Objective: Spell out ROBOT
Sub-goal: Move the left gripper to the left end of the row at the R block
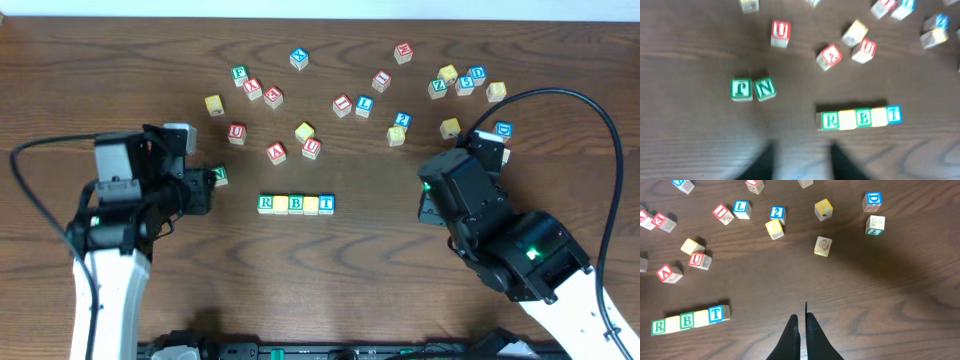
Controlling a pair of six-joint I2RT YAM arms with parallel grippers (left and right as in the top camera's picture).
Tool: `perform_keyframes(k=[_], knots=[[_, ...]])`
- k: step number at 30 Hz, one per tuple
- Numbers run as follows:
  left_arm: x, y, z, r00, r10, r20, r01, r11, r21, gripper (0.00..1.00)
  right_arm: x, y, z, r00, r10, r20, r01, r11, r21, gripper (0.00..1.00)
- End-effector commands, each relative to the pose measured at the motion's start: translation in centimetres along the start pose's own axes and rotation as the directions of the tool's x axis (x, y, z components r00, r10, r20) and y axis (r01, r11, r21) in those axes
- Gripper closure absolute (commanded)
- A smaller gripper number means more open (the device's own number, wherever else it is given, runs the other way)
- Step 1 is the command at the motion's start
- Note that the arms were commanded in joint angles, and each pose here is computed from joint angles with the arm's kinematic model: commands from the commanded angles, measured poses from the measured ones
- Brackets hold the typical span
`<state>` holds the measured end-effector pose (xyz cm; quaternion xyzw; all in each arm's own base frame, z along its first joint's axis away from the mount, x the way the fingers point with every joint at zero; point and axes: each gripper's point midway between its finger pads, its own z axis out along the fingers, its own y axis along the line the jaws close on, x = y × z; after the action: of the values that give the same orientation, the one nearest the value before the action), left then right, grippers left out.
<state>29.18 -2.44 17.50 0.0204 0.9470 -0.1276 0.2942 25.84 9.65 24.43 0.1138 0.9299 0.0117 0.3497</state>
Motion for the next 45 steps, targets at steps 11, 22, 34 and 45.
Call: perform_keyframes(k=[11,22,34,45], knots=[[7.8,2.0,8.0,0.889,-0.12,-0.441,0.137,0.99,0.008,0.93,-1.9,-1.7,-0.6,0.998,0.045,0.049,-0.047,0.998,0.032,0.99],[8.0,-0.4,9.1,0.894,0.057,-0.444,0.019,0.986,0.164,0.93,-2.0,-1.6,-0.6,0.997,0.05,0.056,-0.052,0.998,0.026,0.99],[7.2,0.4,10.8,0.903,0.109,-0.416,-0.074,0.992,0.099,0.93,-1.9,-1.5,-0.6,0.998,0.049,0.048,-0.05,0.999,0.022,0.99],[8.3,1.2,13.0,0.895,0.071,-0.441,-0.04,0.996,0.078,0.93,-1.9,-1.5,-0.6,0.998,0.049,0.045,-0.05,0.999,0.019,0.99]])
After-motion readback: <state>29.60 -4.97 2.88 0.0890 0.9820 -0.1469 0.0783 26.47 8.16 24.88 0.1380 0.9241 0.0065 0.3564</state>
